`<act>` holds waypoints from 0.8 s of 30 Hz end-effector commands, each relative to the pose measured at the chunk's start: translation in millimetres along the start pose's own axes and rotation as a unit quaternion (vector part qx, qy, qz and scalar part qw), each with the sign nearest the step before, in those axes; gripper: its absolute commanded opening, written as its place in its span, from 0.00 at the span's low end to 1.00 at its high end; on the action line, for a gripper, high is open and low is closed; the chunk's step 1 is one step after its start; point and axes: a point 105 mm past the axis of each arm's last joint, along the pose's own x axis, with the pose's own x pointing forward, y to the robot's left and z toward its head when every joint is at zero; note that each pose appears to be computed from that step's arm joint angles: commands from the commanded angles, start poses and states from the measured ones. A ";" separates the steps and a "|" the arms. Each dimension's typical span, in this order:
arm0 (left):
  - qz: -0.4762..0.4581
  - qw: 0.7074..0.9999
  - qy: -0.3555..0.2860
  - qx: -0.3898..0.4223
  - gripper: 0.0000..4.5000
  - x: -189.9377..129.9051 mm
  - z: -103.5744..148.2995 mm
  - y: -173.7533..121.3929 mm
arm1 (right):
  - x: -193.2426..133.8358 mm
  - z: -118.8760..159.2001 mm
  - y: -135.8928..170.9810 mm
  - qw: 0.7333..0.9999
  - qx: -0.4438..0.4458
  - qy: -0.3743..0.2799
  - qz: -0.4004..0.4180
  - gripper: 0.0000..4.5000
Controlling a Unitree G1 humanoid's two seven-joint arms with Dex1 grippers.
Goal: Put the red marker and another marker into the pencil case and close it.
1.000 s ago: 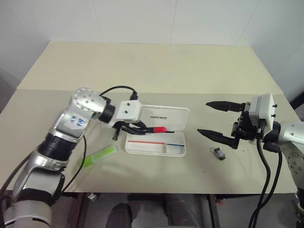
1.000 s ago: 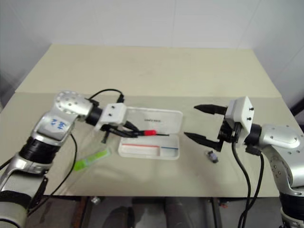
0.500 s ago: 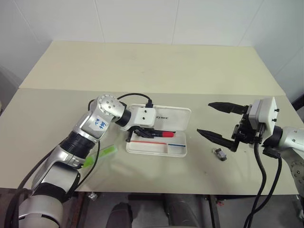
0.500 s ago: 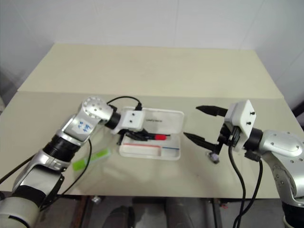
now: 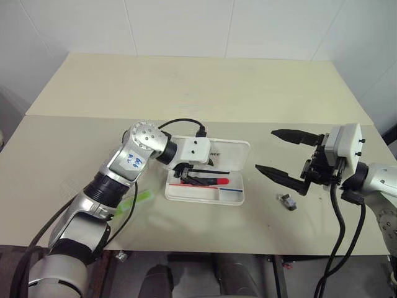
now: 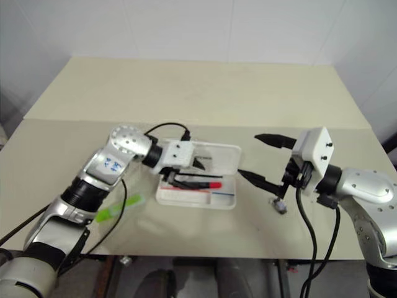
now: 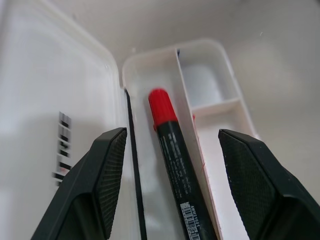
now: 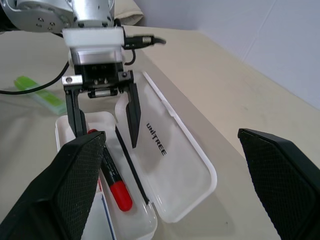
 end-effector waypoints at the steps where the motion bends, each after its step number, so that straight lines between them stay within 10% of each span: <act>1: 0.004 1.000 0.007 0.012 0.83 -28.8 6.1 -5.8 | 5.8 11.8 1.2 0.999 -0.011 -0.033 0.022 1.00; 4: 0.004 1.000 0.025 -0.003 1.00 -45.6 0.9 -12.2 | 10.8 16.9 0.5 0.998 -0.014 -0.047 0.037 1.00; 13: 0.028 0.977 0.182 -0.107 1.00 -118.4 -36.3 -42.9 | 31.7 37.6 15.9 0.982 -0.046 -0.075 0.165 1.00; 24: 0.040 0.933 0.287 -0.215 1.00 -134.1 -77.7 -83.9 | 39.5 33.7 36.6 0.965 -0.040 -0.076 0.250 1.00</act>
